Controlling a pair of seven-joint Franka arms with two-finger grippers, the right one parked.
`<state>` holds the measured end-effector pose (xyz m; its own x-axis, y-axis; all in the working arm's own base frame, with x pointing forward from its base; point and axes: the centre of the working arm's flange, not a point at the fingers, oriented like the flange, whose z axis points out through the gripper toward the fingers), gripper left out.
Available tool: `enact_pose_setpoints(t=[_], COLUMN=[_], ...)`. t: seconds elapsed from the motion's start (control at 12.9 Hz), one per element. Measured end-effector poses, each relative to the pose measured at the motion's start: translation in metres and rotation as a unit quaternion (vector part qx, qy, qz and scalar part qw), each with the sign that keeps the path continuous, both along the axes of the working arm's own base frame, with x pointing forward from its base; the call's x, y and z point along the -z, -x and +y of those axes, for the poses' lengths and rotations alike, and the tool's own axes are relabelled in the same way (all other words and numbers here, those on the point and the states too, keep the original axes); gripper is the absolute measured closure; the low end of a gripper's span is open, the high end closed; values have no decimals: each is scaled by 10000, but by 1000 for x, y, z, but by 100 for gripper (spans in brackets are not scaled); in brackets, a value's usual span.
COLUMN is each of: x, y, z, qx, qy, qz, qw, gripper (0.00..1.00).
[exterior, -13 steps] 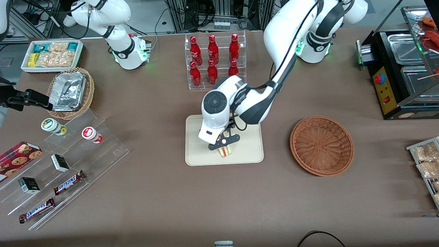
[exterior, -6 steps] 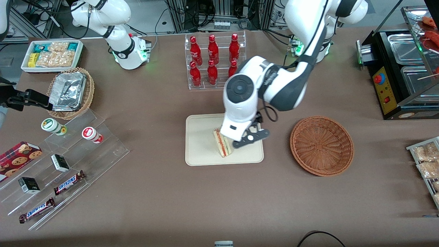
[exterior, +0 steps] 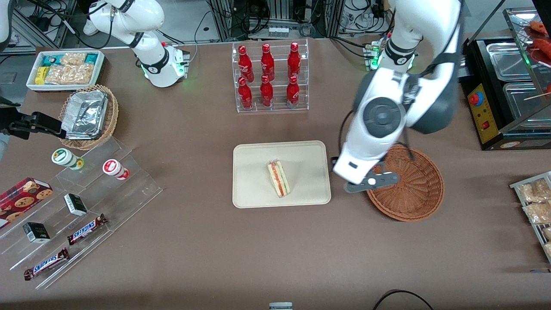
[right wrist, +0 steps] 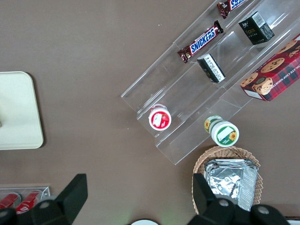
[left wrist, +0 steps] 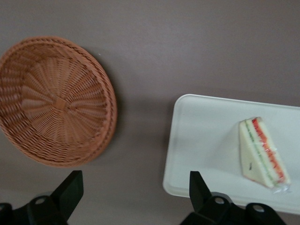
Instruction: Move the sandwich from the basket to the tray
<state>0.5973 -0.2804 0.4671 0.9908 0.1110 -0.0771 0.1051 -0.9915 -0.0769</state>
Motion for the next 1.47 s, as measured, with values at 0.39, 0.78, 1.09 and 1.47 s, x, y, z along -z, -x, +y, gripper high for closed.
enact_pose_setpoints(t=[0.39, 0.78, 1.09, 1.47], x=[-51, -93, -100, -121], y=[2, 15, 17, 25], z=[109, 164, 180, 218], qx=[1430, 1653, 1633, 1486], qy=[280, 673, 913, 1003], qz=[395, 411, 388, 296], qw=[9885, 9831, 9816, 9834], gripper=[0, 0, 0, 0])
